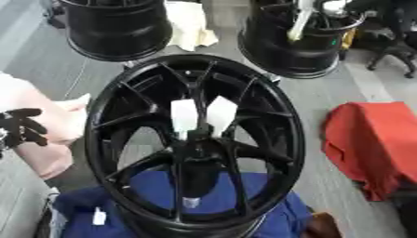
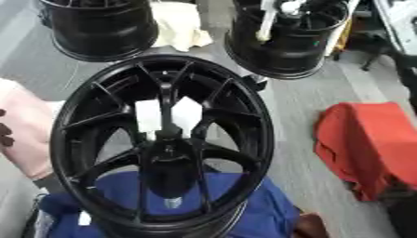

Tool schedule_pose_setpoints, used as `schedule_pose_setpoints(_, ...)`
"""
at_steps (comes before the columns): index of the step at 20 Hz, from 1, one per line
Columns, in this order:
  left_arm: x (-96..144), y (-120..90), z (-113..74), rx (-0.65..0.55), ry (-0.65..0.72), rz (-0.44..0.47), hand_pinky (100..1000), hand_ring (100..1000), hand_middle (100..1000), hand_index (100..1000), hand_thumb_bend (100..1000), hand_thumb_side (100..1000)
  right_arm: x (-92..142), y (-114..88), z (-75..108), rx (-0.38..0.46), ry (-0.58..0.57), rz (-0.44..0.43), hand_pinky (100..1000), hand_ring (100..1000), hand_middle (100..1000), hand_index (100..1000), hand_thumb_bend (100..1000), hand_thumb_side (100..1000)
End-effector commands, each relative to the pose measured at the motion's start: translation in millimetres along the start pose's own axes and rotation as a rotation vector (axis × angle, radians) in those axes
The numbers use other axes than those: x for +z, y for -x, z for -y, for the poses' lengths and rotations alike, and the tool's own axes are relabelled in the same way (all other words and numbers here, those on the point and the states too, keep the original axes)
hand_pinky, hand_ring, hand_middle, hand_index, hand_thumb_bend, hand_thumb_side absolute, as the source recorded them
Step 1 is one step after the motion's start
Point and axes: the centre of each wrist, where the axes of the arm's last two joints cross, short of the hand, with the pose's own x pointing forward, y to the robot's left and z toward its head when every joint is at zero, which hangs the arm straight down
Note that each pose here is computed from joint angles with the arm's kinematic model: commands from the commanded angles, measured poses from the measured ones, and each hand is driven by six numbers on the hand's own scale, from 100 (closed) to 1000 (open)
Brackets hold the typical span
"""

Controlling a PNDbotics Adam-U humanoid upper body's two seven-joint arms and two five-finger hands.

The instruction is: Pull the pin out of the wheel hub.

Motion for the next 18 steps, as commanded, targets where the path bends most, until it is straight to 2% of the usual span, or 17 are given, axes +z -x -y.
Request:
schedule_pose_setpoints(1, 1, -12, -9.5, -0.041, -0.017, 0.021, 755, 592, 597, 862, 100, 766, 18, 37, 23.0, -0.026, 0.121, -0.152, 666, 639, 554, 700, 231, 386)
schedule_pose_setpoints(3, 3, -13, -11.7, -0.045, -0.031, 0.025, 755, 592, 596, 861, 100, 765, 19, 60, 11.8, -0.074, 0.137, -0.245, 722, 735, 718, 846, 215, 451)
schedule_pose_setpoints(6, 6, -14, -14.2, -0.048, -0.047, 0.028, 755, 592, 596, 861, 100, 765, 15, 96, -19.4, -0.165, 0.13, -0.387, 761, 798, 839, 919, 197, 485)
schedule_pose_setpoints(8, 6, -14, -14.0, -0.046, -0.047, 0.029, 755, 592, 597, 861, 100, 765, 16, 116, -41.5, -0.217, 0.127, -0.476, 772, 807, 853, 927, 181, 495)
schedule_pose_setpoints(12, 2, -11, -10.1, -0.035, -0.032, 0.033, 755, 593, 597, 861, 100, 766, 27, 128, -74.9, -0.289, 0.189, -0.559, 749, 784, 837, 924, 148, 487)
schedule_pose_setpoints(15, -2, -10, -6.1, -0.03, -0.013, 0.036, 755, 593, 596, 861, 100, 766, 40, 133, -97.3, -0.346, 0.243, -0.544, 727, 758, 804, 908, 115, 473)
schedule_pose_setpoints(18, -4, -8, -2.8, -0.024, 0.001, 0.036, 755, 593, 595, 861, 100, 767, 44, 123, -127.4, -0.38, 0.245, -0.475, 715, 742, 780, 898, 100, 460)
